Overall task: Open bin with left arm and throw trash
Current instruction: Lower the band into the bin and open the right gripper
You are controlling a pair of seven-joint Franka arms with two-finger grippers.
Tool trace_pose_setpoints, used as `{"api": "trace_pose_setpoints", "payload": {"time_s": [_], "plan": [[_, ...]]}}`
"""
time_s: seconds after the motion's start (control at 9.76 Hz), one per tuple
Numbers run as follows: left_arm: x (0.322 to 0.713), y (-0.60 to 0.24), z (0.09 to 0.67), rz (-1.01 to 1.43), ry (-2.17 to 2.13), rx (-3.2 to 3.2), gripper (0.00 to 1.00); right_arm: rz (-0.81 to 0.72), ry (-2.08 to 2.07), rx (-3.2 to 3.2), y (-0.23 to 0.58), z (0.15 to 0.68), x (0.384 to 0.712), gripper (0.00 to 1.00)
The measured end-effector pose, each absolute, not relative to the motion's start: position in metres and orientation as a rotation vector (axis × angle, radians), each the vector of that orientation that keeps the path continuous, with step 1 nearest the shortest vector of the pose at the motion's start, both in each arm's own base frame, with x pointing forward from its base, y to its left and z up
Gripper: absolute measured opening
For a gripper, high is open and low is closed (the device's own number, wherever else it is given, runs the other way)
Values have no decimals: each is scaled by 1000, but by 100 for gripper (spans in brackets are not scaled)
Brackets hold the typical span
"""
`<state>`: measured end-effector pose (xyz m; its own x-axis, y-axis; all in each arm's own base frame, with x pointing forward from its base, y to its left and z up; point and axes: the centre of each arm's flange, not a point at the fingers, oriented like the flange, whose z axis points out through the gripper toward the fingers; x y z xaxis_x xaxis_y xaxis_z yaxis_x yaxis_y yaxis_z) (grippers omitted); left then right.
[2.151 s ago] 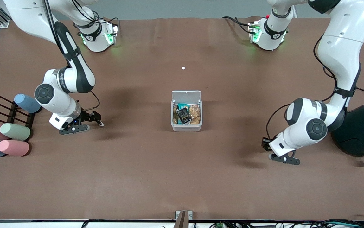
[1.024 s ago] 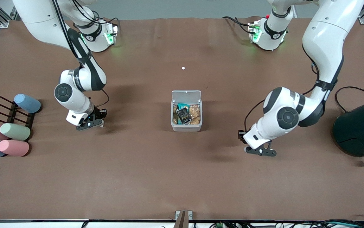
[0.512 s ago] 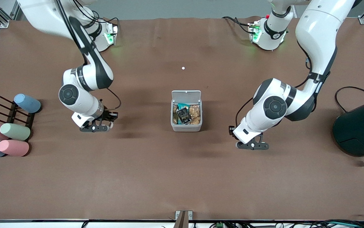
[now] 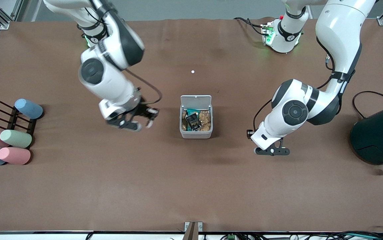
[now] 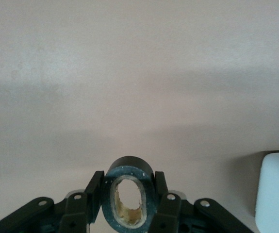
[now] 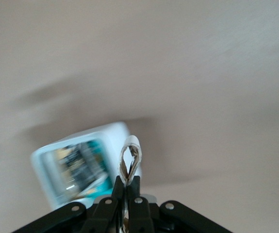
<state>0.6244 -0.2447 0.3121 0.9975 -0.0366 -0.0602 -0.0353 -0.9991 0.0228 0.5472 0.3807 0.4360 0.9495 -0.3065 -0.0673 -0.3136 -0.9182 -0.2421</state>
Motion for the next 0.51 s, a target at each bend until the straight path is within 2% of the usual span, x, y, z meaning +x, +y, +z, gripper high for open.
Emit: {"api": "trace_pose_setpoints", "payload": {"time_s": [0.2, 0.51], "plan": [[623, -244, 310, -103, -56, 3119, 47, 10, 513, -2799, 429, 429, 542, 6], [622, -244, 307, -112, -57, 3122, 47, -17, 560, -2755, 468, 380, 539, 6]]}}
